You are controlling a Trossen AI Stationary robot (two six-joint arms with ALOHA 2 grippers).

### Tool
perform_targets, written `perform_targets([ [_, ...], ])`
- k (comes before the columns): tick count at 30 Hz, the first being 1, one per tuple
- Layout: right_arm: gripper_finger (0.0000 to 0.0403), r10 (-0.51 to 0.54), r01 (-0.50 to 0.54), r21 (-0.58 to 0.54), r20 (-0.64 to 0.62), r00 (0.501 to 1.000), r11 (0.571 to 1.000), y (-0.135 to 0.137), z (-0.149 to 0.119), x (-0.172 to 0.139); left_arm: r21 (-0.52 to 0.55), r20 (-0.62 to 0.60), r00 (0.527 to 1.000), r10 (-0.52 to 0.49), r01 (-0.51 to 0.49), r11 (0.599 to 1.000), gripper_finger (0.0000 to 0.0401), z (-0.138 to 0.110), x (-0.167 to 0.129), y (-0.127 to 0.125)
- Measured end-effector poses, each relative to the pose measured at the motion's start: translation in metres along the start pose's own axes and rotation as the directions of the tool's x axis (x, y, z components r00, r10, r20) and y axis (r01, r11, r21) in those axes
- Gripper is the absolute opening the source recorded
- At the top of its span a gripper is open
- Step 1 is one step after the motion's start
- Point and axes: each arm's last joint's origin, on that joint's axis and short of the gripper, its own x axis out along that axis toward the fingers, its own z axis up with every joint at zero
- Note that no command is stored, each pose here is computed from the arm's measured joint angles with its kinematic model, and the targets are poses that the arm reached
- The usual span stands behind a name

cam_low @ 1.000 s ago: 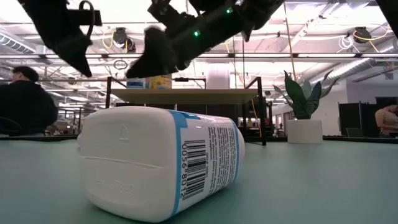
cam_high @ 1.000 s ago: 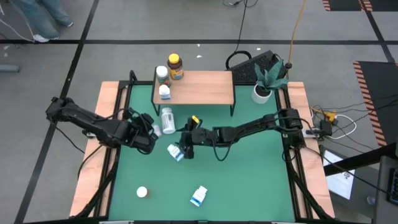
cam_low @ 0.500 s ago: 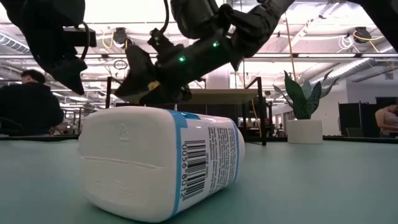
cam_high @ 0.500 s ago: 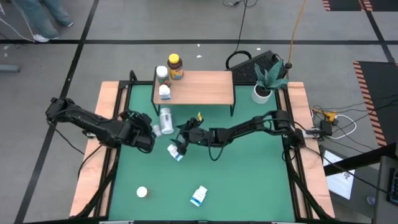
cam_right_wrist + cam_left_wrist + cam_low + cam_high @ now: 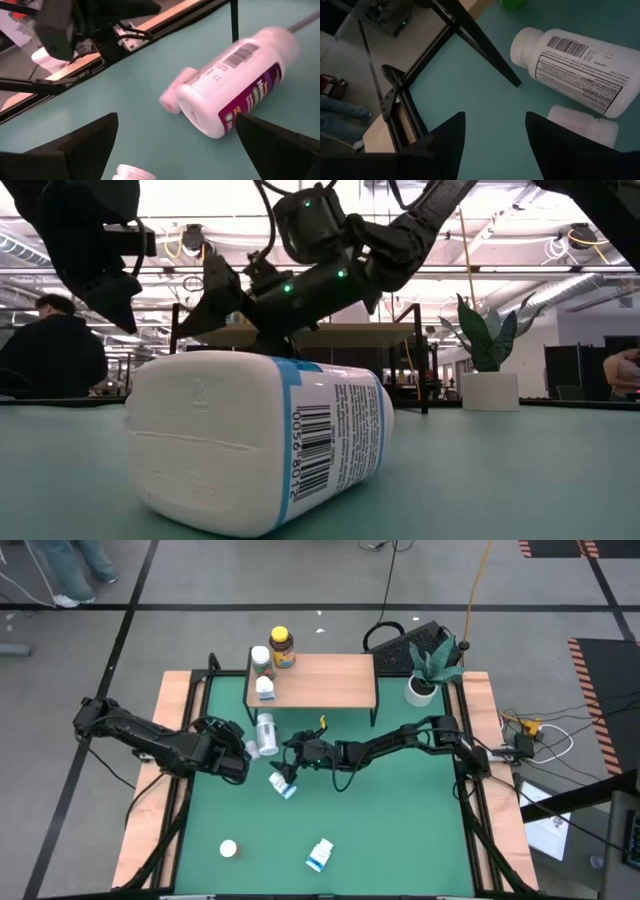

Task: Pick and place medicine bottles onto shelf by color
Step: Put the white violet medicine bottle on the shelf

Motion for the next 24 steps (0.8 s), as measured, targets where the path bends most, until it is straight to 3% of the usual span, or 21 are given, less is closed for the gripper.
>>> perform_targets([
  [10,0.0399,-0.118,0.119,0.034,-0.04,0.992,0.992,-0.019,0.002,0.016,0.064,0.025,1.0,-0.018,0.016,0.998,0.0212,0.008,0.005,-0.002],
  [24,0.0399,-0.105,0.105,0.056,-0.016,0.994,0.993,-0.019,0.014,0.039,0.054,0.005,1.0,0.022,-0.022,0.998,0.0212,0.016,0.015,0.004],
])
